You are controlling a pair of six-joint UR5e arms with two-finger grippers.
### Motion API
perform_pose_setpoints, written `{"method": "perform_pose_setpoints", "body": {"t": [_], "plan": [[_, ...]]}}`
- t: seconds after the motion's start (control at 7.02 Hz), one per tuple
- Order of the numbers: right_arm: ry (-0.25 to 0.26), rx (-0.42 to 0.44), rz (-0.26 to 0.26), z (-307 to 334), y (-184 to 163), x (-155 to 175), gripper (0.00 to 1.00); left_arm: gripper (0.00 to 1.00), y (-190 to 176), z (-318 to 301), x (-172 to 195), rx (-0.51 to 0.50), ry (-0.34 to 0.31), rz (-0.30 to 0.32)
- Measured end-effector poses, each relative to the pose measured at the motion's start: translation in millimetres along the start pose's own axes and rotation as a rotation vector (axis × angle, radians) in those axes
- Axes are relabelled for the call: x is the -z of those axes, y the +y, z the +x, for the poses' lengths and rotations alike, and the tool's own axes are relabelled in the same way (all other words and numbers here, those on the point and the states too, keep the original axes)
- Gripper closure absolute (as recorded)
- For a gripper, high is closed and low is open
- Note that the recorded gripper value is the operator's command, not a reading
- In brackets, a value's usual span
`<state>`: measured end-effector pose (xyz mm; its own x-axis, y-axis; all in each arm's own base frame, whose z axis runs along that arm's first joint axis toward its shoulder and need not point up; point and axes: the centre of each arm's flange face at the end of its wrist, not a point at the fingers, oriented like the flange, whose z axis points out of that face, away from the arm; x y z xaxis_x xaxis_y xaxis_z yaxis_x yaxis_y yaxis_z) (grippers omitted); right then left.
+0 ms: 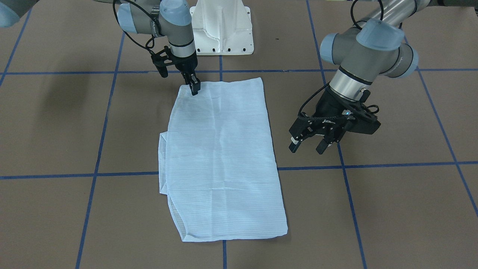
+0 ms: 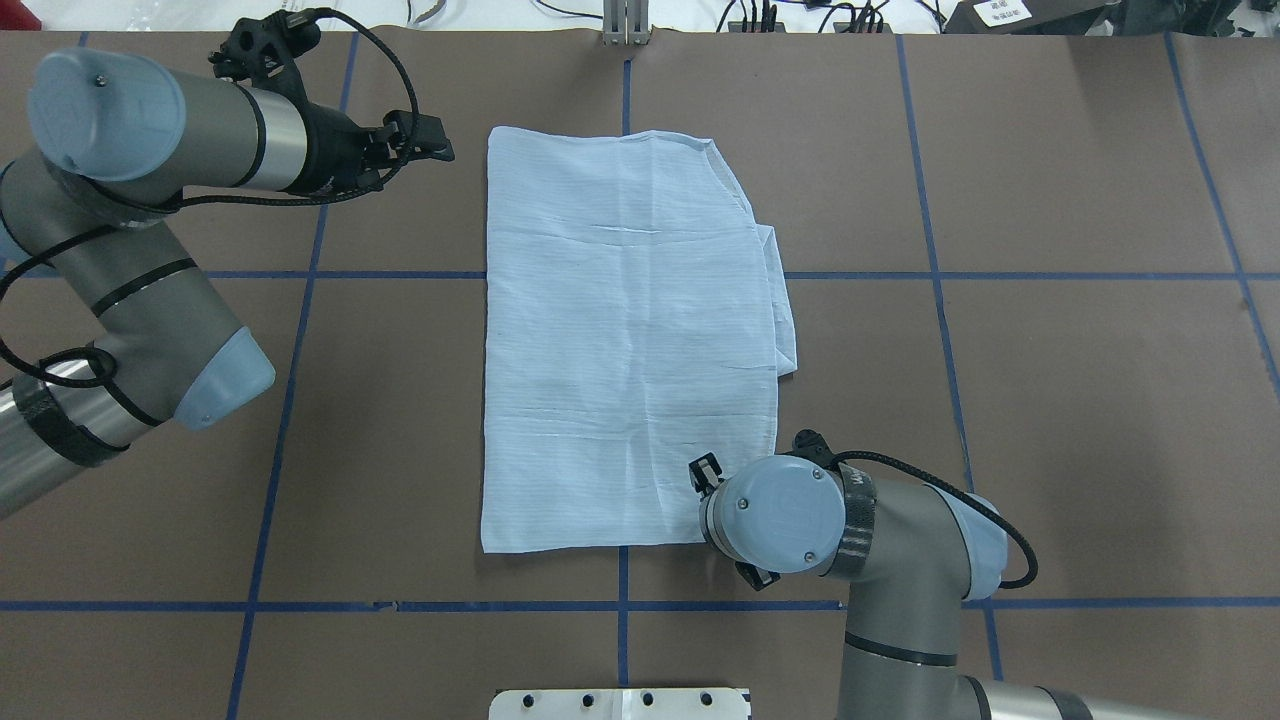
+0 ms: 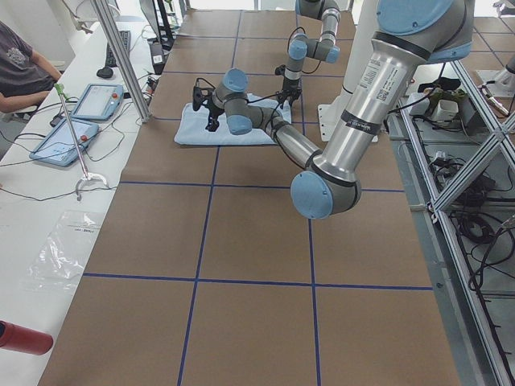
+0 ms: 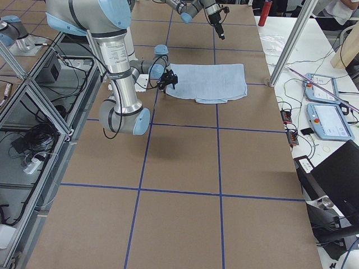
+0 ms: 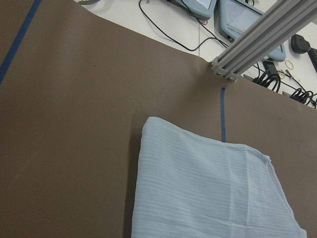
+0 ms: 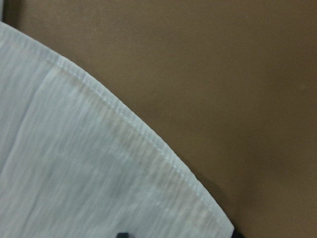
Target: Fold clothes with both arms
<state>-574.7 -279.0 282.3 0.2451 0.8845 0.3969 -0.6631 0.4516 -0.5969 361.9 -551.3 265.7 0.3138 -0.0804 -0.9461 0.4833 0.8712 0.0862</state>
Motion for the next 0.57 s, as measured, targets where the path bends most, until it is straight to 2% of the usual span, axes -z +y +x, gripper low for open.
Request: {"method": "perform_pose_setpoints", "body": {"t": [0.57], "plan": [[-0.017,-0.012,-0.009,-11.2,-0.4,9.6,1.0,0.0,6.9,2.4,-2.3,0.012,0.002,-0.006]]}}
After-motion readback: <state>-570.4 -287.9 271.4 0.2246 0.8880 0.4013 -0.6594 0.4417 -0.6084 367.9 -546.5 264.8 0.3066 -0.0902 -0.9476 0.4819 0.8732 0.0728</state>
